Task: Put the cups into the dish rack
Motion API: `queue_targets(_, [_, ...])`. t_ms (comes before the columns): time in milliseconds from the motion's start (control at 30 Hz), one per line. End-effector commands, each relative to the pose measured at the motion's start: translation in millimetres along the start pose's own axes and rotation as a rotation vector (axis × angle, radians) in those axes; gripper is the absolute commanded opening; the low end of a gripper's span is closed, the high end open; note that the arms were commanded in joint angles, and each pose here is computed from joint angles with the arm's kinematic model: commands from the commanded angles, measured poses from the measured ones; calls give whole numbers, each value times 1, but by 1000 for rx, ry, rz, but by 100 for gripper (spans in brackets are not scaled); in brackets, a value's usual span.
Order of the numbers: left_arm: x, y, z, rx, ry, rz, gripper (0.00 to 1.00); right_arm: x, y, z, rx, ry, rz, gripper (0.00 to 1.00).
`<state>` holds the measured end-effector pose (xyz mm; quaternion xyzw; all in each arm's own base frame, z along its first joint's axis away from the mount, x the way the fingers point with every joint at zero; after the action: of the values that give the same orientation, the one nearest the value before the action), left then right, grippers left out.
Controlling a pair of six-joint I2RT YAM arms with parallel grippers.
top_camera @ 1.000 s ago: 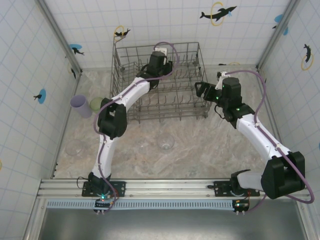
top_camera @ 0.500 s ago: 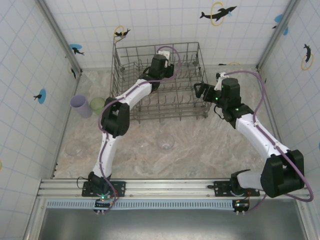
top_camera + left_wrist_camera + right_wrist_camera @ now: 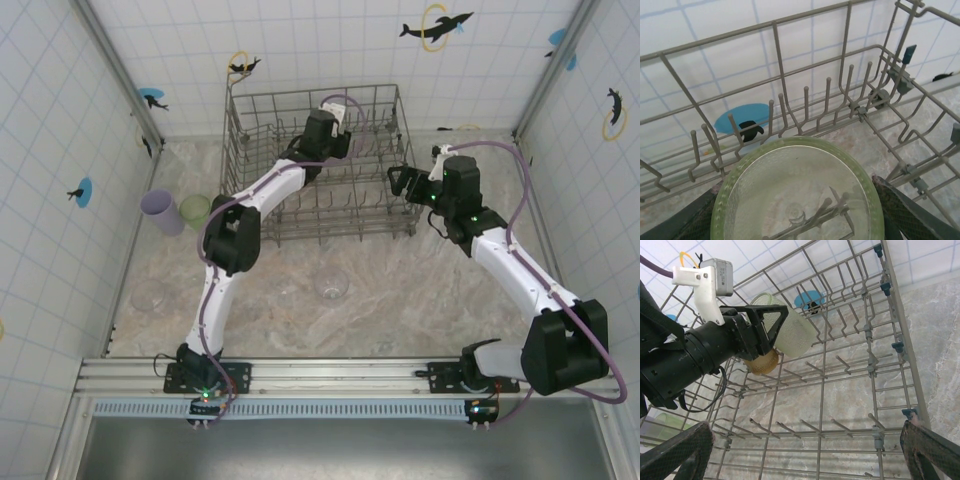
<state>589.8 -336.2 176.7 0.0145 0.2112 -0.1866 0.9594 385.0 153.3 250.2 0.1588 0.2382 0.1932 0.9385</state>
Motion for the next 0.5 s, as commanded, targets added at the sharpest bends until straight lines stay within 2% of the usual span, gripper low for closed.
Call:
queue_targets(0, [0,-20,-2,168,-31,36,37,1,-1,1,-4,-14,5,99])
queue_targets(133, [6,-24,-14,206,-12,53,40,2,-1,0,-4,-12,5,99])
queue_targets(267, [9,-20,-19,203,-7,79,47,2,0,1,-2,-13,10,99])
queue_targets(467, [12,-15,-23,203,-4,114,77,3,0,-1,2,-7,10,99])
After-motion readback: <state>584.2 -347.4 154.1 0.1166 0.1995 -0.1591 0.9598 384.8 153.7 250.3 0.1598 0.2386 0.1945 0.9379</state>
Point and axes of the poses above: each hand's point on the last joint's axis, 136 mm out from that joint toward the fingers, its own x axis out along the fingers, its own y axis along the line the jaws close on, z = x × y, the point moved 1 cm from there along -x, back along the fingers, and after that the axes turned 8 degrees about -x, right-handed, at the moved point
